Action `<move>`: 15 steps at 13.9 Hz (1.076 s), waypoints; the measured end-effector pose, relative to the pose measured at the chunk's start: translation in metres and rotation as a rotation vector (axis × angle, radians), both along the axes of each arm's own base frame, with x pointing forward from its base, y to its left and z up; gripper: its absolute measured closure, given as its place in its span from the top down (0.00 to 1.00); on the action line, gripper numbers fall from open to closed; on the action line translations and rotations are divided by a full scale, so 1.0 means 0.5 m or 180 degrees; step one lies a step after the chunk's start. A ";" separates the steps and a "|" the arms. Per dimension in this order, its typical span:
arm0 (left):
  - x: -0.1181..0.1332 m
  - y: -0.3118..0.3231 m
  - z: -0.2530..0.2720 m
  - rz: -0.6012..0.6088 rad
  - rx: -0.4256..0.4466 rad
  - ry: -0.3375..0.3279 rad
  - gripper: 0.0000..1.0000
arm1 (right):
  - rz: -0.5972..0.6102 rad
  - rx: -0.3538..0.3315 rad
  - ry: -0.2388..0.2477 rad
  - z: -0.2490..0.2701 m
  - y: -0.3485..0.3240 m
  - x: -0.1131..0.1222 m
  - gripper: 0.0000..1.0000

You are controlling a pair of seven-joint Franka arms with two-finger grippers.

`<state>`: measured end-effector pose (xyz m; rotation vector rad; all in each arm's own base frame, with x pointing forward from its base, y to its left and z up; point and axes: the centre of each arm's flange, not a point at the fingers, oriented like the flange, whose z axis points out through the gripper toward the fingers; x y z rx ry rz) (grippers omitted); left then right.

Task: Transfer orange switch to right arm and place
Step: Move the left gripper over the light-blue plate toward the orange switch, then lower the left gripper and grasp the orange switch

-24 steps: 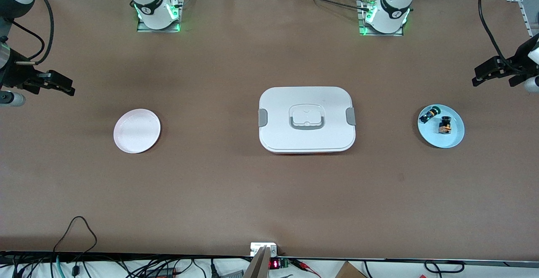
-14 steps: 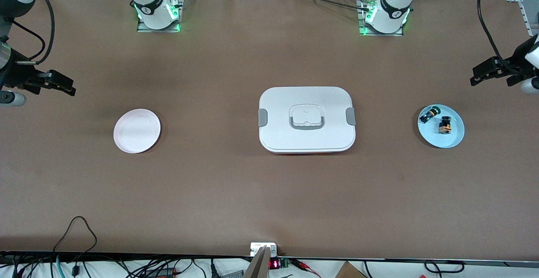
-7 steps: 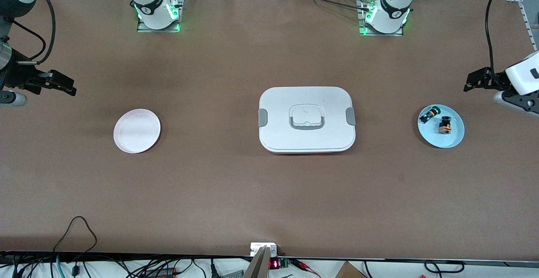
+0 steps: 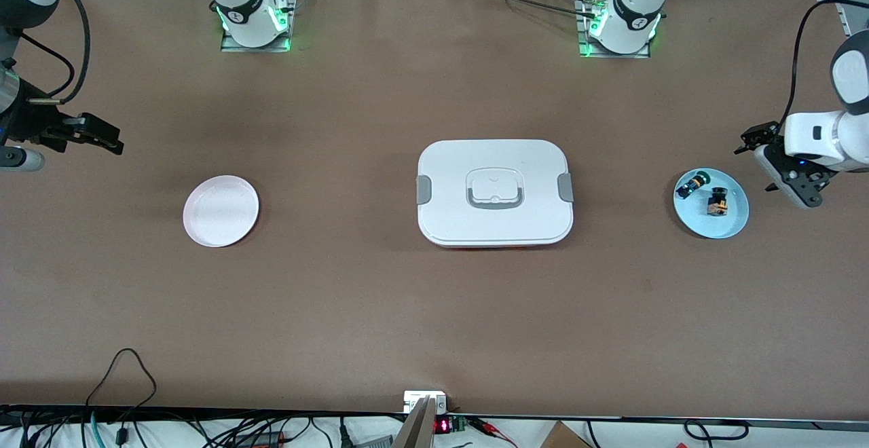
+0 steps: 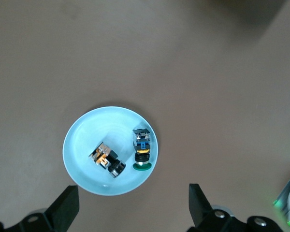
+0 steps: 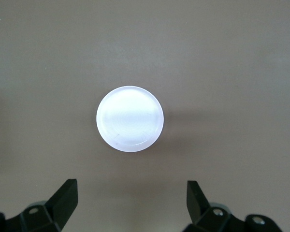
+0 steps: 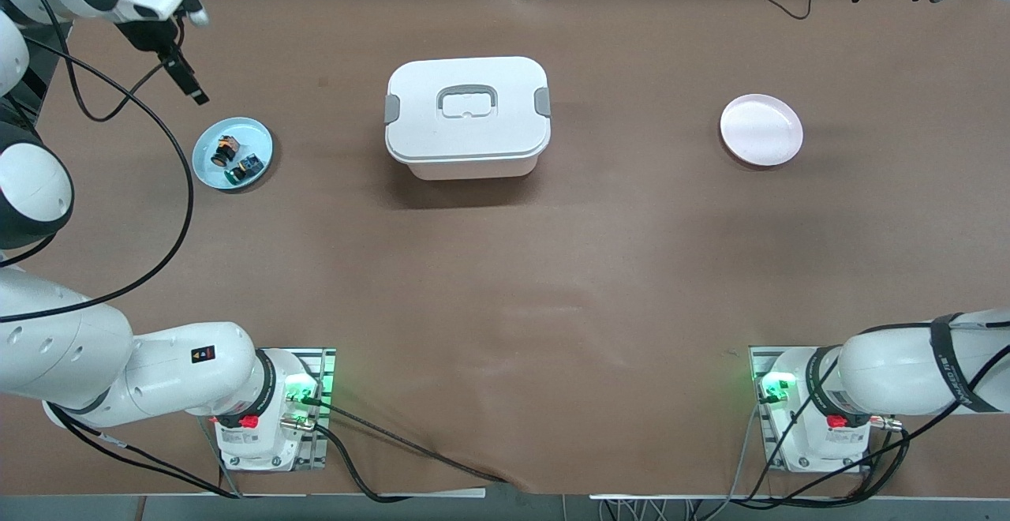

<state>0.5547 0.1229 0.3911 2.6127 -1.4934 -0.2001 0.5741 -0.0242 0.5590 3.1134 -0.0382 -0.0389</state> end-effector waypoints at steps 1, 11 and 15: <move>0.000 0.011 -0.024 -0.0312 -0.0056 -0.0033 1.00 | 0.0002 0.0000 0.0000 0.000 0.001 0.000 1.00; -0.016 0.097 -0.287 -0.2176 -0.0249 -0.0387 1.00 | 0.0013 0.0000 0.0034 -0.011 0.004 0.004 1.00; -0.019 0.116 -0.326 -0.2348 -0.0269 -0.0408 1.00 | 0.0020 0.0000 0.0033 -0.011 0.007 0.005 1.00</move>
